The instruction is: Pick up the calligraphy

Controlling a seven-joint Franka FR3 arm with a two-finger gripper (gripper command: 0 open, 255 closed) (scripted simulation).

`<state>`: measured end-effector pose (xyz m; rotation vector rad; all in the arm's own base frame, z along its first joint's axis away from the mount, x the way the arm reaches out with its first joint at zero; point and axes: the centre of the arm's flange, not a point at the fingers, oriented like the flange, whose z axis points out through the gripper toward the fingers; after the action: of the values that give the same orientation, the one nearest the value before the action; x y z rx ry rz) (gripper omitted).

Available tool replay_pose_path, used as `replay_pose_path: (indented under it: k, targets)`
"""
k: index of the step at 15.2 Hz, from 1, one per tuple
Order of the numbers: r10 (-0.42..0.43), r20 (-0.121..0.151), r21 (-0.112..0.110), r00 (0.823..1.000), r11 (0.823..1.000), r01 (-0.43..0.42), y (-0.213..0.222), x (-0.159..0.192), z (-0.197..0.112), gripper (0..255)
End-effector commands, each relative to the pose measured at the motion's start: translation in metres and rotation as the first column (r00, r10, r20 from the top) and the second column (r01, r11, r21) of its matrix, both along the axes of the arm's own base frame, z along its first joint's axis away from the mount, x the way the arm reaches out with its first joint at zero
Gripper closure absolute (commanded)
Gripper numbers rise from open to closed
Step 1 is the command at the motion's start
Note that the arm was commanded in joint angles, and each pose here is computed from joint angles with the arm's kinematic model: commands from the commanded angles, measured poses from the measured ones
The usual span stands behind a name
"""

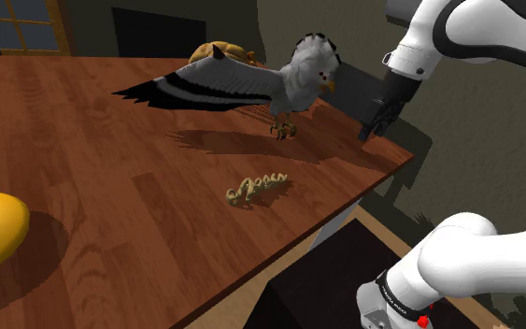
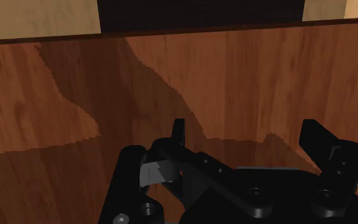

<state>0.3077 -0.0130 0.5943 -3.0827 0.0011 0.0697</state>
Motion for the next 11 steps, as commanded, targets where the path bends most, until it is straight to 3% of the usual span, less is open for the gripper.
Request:
replay_pose_path:
  k: [1,6,11]
  targets:
    - [0.000,0.000,0.000,1.000,1.000,0.000,0.000,0.000,0.000,0]
    - [0.135,0.030,-0.055,0.990,0.990,-0.133,0.069,0.022,-0.004,0]
    - [0.268,0.052,-0.114,0.962,0.959,-0.261,0.140,0.035,-0.012,0]
